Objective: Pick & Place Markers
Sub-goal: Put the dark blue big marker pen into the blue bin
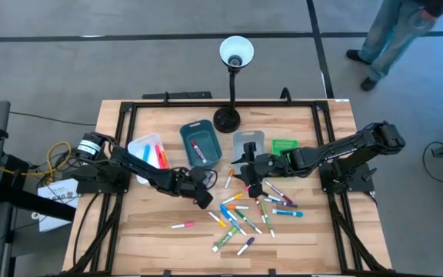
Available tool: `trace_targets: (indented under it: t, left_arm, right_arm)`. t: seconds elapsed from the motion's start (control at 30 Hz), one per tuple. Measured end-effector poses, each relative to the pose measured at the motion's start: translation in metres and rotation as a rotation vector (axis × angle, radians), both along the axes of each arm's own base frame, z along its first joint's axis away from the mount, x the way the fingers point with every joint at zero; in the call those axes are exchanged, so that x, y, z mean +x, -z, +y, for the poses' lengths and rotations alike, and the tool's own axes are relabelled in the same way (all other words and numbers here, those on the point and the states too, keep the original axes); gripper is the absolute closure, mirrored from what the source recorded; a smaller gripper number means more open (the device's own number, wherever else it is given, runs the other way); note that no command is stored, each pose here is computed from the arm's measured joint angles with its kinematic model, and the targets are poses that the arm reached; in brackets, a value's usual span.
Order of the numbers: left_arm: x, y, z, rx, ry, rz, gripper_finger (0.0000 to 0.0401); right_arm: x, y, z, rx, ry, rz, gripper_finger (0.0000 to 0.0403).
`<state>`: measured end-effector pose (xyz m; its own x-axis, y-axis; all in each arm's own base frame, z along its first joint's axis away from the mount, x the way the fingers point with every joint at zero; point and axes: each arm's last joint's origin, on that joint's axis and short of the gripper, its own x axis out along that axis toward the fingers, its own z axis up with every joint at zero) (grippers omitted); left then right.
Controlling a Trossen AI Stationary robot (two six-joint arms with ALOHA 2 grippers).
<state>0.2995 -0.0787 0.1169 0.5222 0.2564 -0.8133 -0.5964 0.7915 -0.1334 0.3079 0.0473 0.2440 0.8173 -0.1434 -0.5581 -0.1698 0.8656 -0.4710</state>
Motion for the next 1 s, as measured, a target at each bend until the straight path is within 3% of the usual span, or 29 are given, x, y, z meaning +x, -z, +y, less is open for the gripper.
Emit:
trace_targets:
  t: [0.13, 0.3, 0.5, 0.7, 0.87, 1.0]
  left_arm:
    - [0.002, 0.005, 0.0, 0.025, -0.012, 0.004, 0.0286]
    - [0.0, -0.001, 0.0, 0.025, -0.012, -0.012, 0.034]
    - [-0.004, -0.034, 0.0, 0.075, -0.006, -0.123, 0.0341]
    - [-0.016, -0.081, 0.005, 0.21, 0.022, -0.256, 0.0341]
    - [-0.022, -0.104, 0.022, 0.314, 0.021, -0.284, 0.0338]
    - [-0.022, -0.105, 0.043, 0.364, 0.018, -0.223, 0.0337]
  right_arm:
    - [0.001, -0.001, -0.002, 0.003, 0.007, -0.013, 0.0202]
    - [0.002, -0.001, -0.002, 0.032, -0.03, -0.013, 0.0202]
    - [0.002, -0.001, -0.001, 0.084, -0.091, -0.012, 0.0202]
    - [0.002, -0.001, -0.002, 0.107, -0.07, -0.014, 0.0202]
    - [0.002, -0.001, -0.001, 0.144, -0.047, -0.013, 0.0202]
    - [0.002, -0.001, -0.001, 0.179, -0.024, -0.017, 0.0202]
